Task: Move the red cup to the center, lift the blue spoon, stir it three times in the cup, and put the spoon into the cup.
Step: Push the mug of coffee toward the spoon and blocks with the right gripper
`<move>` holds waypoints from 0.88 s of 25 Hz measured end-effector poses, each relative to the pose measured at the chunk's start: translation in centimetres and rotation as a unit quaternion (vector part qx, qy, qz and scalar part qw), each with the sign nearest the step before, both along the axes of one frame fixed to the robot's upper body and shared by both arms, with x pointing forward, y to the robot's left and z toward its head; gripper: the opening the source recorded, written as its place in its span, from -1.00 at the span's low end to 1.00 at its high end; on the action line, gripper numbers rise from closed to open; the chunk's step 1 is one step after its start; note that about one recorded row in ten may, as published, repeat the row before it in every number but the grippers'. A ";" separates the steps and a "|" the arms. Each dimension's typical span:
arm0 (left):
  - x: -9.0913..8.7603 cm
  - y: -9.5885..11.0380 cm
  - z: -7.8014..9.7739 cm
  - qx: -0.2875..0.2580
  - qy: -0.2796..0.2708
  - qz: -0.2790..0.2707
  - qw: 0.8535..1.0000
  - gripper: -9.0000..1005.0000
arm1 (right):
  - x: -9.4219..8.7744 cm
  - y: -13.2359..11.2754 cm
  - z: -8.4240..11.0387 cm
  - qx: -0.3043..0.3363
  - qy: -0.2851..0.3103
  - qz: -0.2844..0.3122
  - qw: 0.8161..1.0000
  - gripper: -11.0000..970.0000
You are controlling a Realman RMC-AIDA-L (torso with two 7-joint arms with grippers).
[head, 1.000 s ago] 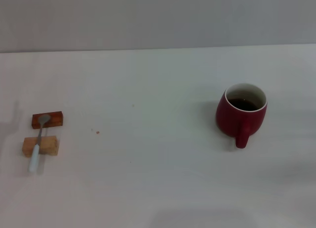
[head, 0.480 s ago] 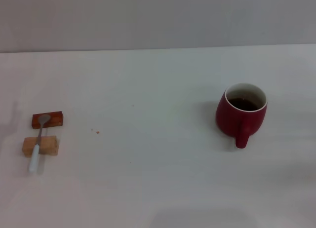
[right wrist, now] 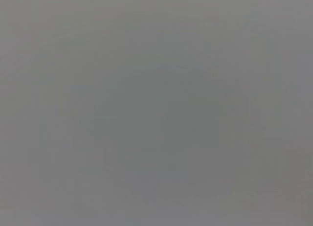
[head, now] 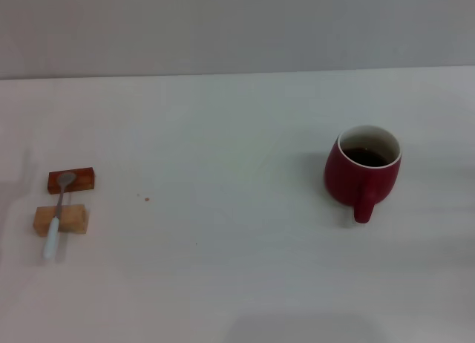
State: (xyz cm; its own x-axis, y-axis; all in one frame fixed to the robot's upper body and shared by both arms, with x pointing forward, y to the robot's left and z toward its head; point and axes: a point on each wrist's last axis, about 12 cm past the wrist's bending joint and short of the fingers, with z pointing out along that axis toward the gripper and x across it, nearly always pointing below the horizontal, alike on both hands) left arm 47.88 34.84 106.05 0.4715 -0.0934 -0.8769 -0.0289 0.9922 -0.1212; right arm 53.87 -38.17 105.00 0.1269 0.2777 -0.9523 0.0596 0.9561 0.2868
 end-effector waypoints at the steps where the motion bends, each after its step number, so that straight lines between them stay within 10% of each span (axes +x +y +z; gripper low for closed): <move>1: 0.1 0.0 0.0 0.000 0.000 0.000 1.000 0.59 | 0.0 -0.2 0.1 0.003 0.007 0.022 1.000 -0.89; 11: 1.1 -0.4 0.6 0.002 -0.011 -0.010 1.000 0.59 | 1.0 -0.9 0.7 -0.002 0.136 0.217 0.967 -0.98; 22: 1.5 -0.6 1.0 0.005 -0.020 -0.015 1.000 0.59 | 1.5 1.6 -0.8 -0.052 0.197 0.272 0.941 -0.98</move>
State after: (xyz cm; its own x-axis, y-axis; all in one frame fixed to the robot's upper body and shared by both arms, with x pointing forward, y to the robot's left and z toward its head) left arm 49.40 34.28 107.05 0.5032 -0.0984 -0.8586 0.0053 0.9938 -0.1109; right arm 55.34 -36.56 104.17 -0.3754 0.1016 -0.9213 -0.3640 0.8980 0.2473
